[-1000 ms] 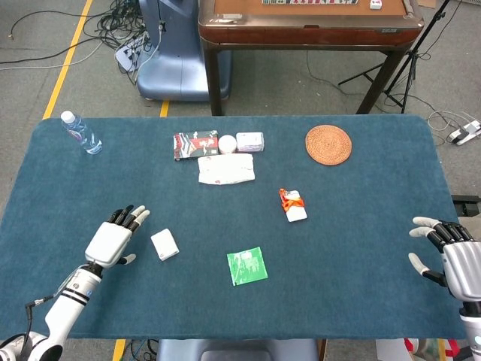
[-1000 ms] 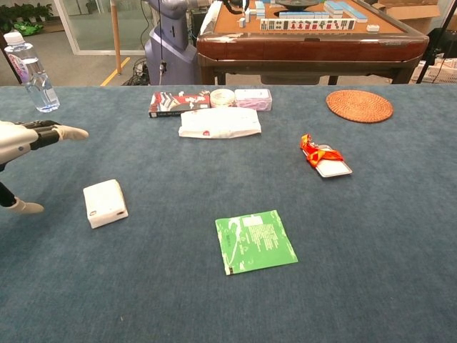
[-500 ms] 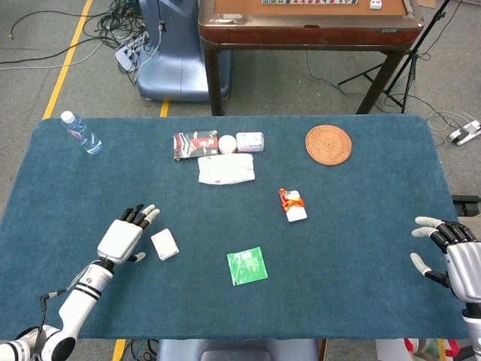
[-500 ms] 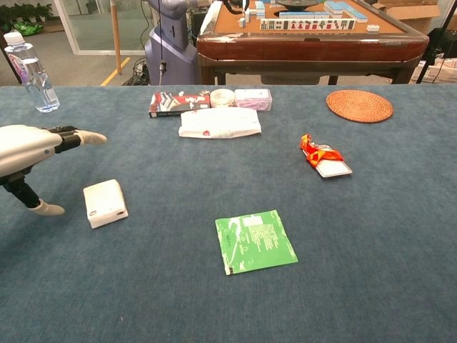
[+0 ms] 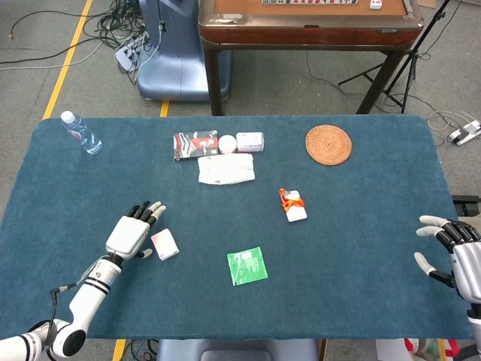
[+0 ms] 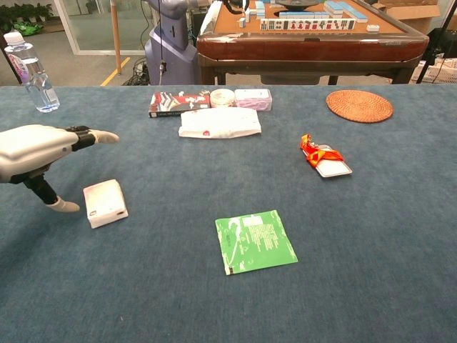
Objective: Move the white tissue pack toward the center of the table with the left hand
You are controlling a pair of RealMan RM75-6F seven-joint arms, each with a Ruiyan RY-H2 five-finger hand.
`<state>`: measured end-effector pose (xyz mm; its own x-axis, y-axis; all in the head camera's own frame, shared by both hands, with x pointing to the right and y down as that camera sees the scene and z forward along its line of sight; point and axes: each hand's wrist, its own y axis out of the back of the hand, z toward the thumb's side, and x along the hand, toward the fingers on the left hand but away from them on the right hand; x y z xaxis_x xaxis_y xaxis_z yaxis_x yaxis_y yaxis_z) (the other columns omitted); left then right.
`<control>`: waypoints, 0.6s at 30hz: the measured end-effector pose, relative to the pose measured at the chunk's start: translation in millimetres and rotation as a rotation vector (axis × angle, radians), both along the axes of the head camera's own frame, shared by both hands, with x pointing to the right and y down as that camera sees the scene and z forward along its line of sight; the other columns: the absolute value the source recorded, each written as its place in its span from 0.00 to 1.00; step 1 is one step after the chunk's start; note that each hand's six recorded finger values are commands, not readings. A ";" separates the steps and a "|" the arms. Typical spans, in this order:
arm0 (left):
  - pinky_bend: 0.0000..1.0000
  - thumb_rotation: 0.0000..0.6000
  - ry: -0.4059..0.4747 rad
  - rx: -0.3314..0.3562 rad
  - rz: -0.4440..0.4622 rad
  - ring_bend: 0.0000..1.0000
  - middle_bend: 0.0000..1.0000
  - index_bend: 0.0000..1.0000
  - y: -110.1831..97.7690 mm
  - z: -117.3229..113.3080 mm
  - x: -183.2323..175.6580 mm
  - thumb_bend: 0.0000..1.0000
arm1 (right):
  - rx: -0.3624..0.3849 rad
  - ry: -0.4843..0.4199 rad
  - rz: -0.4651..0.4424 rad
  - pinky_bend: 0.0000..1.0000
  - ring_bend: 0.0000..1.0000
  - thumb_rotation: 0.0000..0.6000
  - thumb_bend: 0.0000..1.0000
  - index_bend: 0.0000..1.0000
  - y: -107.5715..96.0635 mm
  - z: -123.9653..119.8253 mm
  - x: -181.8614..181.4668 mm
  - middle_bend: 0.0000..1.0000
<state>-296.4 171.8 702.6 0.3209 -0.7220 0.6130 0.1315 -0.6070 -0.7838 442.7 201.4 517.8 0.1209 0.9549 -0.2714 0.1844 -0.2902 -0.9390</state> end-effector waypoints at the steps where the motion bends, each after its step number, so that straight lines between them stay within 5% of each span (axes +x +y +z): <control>1: 0.11 1.00 0.002 0.000 -0.004 0.00 0.00 0.00 -0.7 0.3 0.8 0.00 | 0.000 -0.001 0.001 0.30 0.27 1.00 0.22 0.43 -0.1 -0.1 0.2 0.30; 18: 0.11 1.00 0.028 -0.010 0.011 0.00 0.00 0.00 -17.5 5.8 35.8 0.00 | 0.010 -0.019 0.008 0.30 0.27 1.00 0.22 0.43 -1.6 -5.5 3.6 0.30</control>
<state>-260.6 154.3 708.4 0.3460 -0.7123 0.6106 0.1161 -0.6133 -0.7813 446.3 199.8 512.2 0.1183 0.9584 -0.2598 0.2045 -0.2795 -0.9381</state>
